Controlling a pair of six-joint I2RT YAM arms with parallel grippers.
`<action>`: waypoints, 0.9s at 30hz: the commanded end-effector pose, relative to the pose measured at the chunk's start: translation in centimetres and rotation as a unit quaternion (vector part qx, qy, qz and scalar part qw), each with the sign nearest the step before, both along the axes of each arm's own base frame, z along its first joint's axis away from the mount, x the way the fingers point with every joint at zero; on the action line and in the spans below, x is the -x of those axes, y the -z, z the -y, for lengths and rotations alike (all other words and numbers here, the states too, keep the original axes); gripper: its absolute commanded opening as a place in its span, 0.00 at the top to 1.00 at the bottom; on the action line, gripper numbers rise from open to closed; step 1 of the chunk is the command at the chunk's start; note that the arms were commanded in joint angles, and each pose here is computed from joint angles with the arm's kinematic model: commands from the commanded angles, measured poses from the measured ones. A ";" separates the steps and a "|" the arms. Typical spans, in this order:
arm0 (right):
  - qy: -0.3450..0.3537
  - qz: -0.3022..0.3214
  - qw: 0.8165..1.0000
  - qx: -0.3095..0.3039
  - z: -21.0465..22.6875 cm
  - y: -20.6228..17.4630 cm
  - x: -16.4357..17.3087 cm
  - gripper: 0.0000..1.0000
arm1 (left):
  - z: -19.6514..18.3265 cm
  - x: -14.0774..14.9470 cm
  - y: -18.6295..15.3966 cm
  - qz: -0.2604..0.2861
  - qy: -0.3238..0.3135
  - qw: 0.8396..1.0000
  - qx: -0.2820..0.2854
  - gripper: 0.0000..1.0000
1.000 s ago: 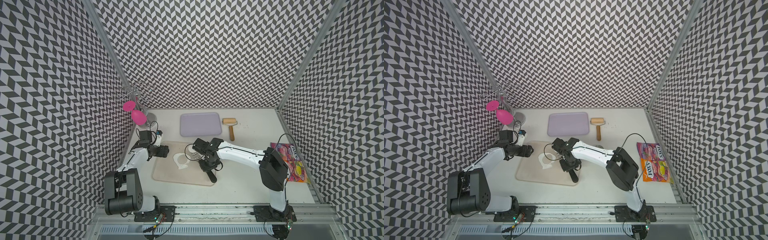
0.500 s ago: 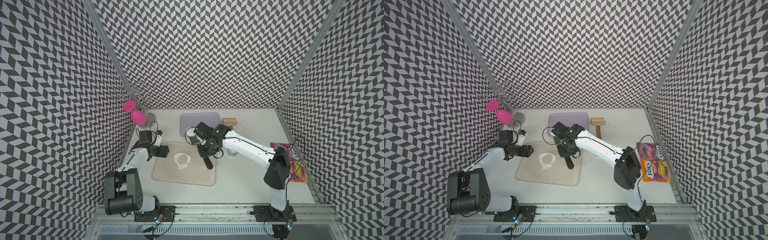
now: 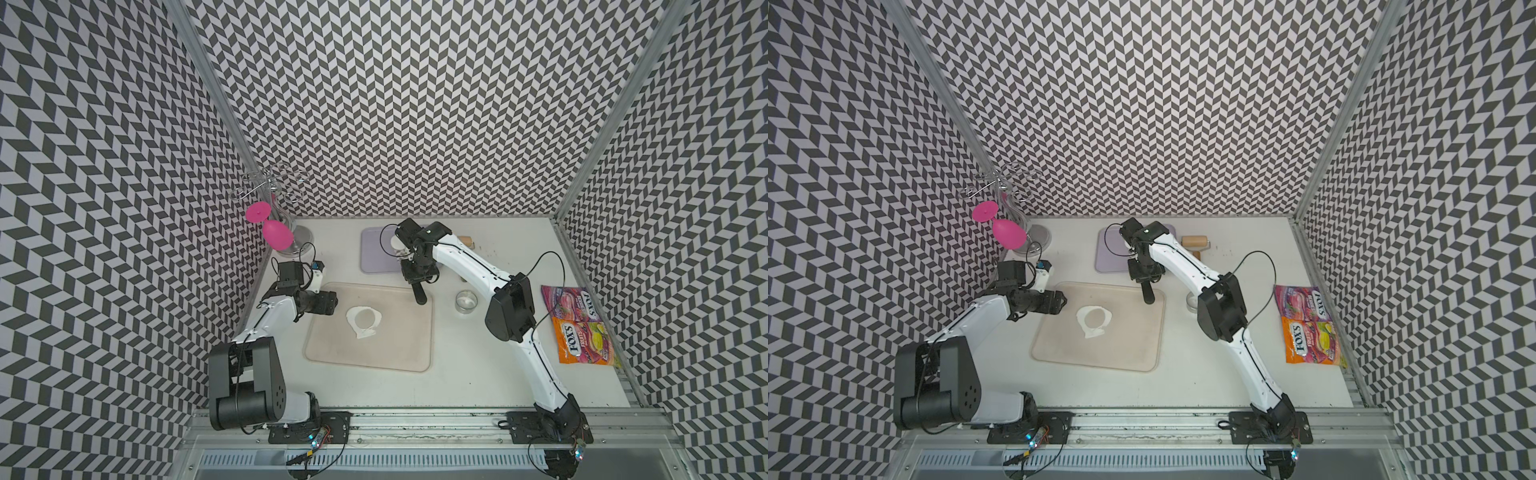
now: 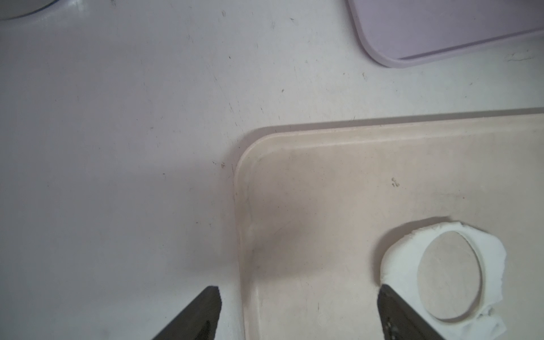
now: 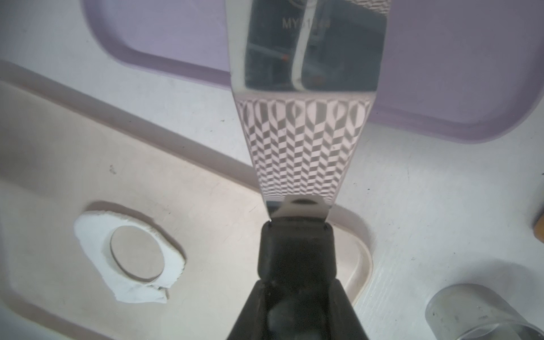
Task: Roll out the dumpling wrappers from the dough
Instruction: Place the dumpling wrapper on the plate.
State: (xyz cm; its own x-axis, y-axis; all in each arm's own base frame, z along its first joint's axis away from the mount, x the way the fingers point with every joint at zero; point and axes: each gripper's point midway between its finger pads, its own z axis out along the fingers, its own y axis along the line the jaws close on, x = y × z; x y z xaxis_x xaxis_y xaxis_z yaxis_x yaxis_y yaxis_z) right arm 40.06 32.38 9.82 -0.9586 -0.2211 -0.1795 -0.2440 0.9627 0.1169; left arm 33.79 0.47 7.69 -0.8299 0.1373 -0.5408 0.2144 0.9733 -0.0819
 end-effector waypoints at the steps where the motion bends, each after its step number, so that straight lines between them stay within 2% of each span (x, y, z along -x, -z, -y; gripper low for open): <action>1: 0.002 0.012 1.000 0.001 0.3 0.2 -1.4 1.00 | 0.1 -0.1 0.2 0.003 0.001 1.000 0.007 0.14; 6: 0.017 0.024 0.996 0.087 3.0 2.5 -1.5 1.00 | 0.1 -0.1 0.3 0.002 0.001 1.000 0.008 0.14; 13: 0.033 0.065 0.983 0.171 5.6 2.9 -2.3 1.00 | 0.1 -0.1 0.4 0.001 0.000 1.000 0.007 0.14; 23: 0.034 0.129 0.962 0.240 6.3 2.2 -3.7 1.00 | -0.1 -0.1 0.6 -0.002 -0.004 1.000 0.003 0.14; 27: 0.024 0.133 0.957 0.257 6.2 2.9 -4.0 1.00 | -0.2 -0.1 0.6 -0.001 -0.004 1.000 0.001 0.14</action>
